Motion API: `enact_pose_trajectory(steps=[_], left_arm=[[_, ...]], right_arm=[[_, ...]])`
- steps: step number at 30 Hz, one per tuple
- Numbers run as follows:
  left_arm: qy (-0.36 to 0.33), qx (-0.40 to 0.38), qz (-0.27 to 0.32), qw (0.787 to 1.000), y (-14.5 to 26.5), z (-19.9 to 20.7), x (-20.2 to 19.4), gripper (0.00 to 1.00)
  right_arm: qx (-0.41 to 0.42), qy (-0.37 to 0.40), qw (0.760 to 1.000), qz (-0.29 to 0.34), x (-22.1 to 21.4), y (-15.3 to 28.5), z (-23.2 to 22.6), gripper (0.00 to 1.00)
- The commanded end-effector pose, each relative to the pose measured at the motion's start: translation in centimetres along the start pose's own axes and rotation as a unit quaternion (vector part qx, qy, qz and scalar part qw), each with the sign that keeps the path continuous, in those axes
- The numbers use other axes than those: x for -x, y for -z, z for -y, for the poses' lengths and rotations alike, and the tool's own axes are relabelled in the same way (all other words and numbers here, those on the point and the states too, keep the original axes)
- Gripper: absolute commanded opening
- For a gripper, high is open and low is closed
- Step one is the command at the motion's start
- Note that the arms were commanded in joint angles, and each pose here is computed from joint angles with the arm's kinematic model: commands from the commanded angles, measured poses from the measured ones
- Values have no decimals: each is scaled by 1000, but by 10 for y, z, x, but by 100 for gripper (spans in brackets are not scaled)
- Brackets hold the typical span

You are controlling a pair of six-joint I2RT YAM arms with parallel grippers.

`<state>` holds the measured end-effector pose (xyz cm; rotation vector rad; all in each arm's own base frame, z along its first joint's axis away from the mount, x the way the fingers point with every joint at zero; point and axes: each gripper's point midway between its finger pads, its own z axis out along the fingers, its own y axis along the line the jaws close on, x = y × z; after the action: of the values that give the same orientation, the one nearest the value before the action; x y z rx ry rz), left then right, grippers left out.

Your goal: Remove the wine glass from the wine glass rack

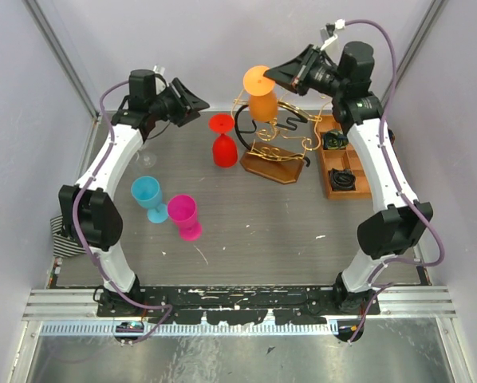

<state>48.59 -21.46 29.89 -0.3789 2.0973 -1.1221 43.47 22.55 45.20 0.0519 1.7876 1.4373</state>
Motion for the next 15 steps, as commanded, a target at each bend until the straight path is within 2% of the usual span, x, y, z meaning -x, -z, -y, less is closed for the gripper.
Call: enact_pose_trajectory(steps=[1,10,15], left_arm=[[8,-17,-28,999,-3,-2,-14,57],[6,-39,-62,997,0,11,-40,57],[9,-57,-63,996,2,20,-44,50]], right_arm=[[72,71,993,62,34,36,-74,1],[81,100,985,115,55,78,-105,1],[70,97,985,123,64,94,-98,1]])
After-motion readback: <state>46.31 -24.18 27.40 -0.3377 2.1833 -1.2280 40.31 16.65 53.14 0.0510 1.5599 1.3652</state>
